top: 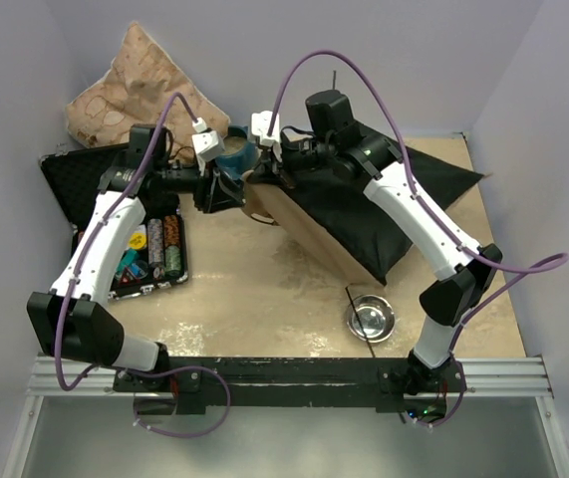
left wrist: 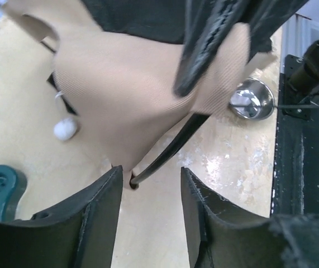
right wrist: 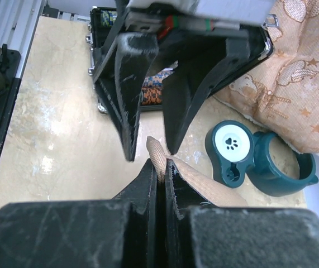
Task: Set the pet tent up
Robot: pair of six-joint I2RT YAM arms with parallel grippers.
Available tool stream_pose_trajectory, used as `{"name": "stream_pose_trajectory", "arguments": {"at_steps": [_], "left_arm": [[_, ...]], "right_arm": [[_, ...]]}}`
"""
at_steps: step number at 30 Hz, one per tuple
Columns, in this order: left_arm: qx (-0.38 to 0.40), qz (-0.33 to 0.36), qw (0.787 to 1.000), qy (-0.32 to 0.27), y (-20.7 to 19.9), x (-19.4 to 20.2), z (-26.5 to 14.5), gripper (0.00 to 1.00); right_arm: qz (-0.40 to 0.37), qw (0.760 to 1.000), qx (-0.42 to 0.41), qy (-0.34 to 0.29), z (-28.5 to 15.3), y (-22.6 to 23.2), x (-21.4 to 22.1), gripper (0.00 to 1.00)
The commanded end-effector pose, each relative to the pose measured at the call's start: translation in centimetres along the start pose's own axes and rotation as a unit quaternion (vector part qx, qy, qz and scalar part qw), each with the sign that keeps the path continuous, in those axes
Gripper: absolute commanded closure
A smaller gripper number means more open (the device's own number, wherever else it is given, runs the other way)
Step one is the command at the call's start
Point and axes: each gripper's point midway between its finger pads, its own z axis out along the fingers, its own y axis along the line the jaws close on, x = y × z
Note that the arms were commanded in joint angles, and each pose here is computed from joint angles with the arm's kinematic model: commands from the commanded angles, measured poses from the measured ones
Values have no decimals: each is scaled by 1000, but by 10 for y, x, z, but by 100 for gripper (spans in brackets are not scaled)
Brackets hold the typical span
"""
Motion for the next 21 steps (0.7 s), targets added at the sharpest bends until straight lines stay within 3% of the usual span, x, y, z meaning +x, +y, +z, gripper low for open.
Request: {"name": "stream_pose_trajectory", "arguments": {"at_steps": [1, 17, 21], "left_arm": [[-20, 21, 999, -24, 11, -11, -12, 49], [17, 135, 984, -113, -11, -38, -8, 49], [20, 143, 983, -115, -11, -38, -4, 60]], "right_arm": [[-18, 999, 8, -27, -16, 1, -29, 100], [-11, 999, -11, -48, -19, 10, -43, 100], [-9, 999, -16, -51, -20, 12, -45, 100]]}}
